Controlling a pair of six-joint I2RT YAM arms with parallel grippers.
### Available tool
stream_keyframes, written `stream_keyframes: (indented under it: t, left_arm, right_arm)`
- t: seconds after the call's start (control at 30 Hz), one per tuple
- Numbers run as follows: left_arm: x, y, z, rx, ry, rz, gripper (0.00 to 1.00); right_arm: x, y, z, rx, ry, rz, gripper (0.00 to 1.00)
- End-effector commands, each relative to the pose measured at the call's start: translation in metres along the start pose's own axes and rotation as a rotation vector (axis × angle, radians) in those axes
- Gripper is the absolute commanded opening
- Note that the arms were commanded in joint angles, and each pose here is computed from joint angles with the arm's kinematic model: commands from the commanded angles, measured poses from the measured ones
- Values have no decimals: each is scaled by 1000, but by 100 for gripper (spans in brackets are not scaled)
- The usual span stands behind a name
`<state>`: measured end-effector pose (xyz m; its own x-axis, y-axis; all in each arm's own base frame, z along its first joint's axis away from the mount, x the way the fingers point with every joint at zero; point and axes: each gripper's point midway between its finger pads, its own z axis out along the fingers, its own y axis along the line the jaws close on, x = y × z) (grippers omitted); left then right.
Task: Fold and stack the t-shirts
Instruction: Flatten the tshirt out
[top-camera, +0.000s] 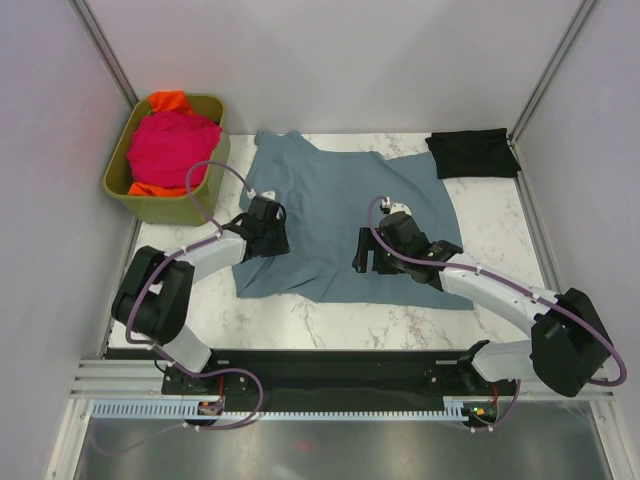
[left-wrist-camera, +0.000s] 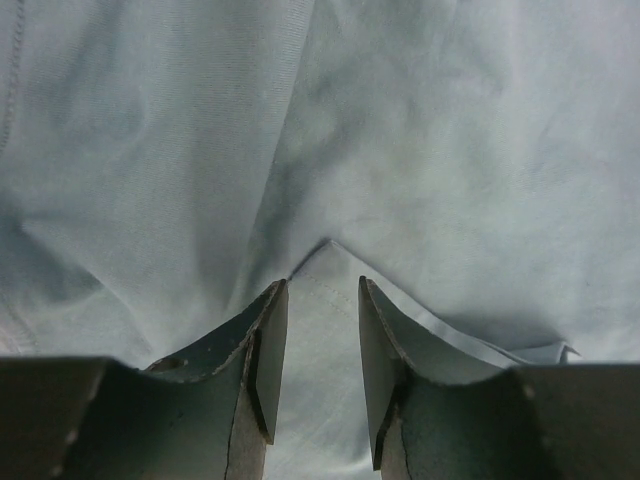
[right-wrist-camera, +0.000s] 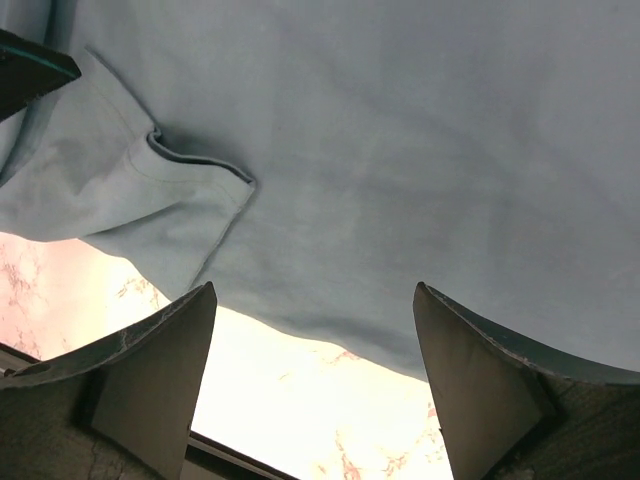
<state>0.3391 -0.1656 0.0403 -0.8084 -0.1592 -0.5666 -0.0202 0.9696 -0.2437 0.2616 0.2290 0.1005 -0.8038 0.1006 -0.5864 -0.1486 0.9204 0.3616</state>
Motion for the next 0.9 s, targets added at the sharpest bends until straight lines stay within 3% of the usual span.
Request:
stream_keyframes:
  t: [0.0, 0.47, 0.7, 0.87]
  left_arm:
    - [-14, -1, 5, -7, -51, 46, 42]
    - [6, 2, 22, -9, 25, 66, 41]
    - [5, 1, 20, -1, 26, 74, 18]
    - [-10, -1, 0, -12, -23, 61, 17]
  right_arm:
    - [-1, -8, -8, 2, 1, -18, 88]
    - [6, -19, -2, 29, 26, -19, 88]
    - [10, -24, -3, 37, 30, -17, 88]
    - [11, -24, -4, 36, 29, -12, 88]
